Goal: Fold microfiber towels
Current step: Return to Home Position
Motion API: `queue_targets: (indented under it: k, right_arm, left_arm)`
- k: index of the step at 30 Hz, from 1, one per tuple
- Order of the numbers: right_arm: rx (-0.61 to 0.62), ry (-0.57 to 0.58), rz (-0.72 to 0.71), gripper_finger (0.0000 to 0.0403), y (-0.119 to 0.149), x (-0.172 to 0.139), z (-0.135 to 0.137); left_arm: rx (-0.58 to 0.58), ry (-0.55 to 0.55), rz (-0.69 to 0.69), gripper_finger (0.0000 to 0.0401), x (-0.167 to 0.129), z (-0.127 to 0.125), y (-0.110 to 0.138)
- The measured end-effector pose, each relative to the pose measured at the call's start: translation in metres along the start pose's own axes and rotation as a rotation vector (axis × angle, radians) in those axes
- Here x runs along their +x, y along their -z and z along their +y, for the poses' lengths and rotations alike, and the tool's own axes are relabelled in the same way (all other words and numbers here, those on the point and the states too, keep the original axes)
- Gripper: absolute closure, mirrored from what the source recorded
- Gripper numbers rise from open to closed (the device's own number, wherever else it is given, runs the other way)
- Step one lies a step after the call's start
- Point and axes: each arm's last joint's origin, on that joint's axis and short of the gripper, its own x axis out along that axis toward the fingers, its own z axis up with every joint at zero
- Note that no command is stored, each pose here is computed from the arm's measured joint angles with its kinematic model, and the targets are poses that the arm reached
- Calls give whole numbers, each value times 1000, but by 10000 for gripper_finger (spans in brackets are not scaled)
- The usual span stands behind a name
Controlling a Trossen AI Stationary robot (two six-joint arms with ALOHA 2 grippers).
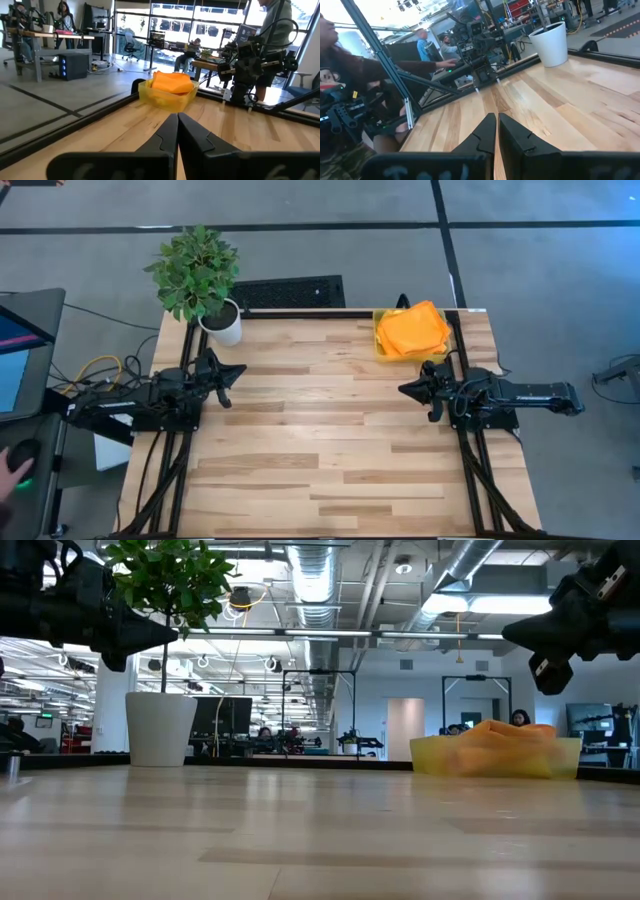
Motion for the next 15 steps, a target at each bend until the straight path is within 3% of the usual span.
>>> queue_targets:
  k: [15]
  right_arm:
    - [0,0,0,361,0,0,0]
  left_arm:
    - [3,-1,1,401,0,0,0]
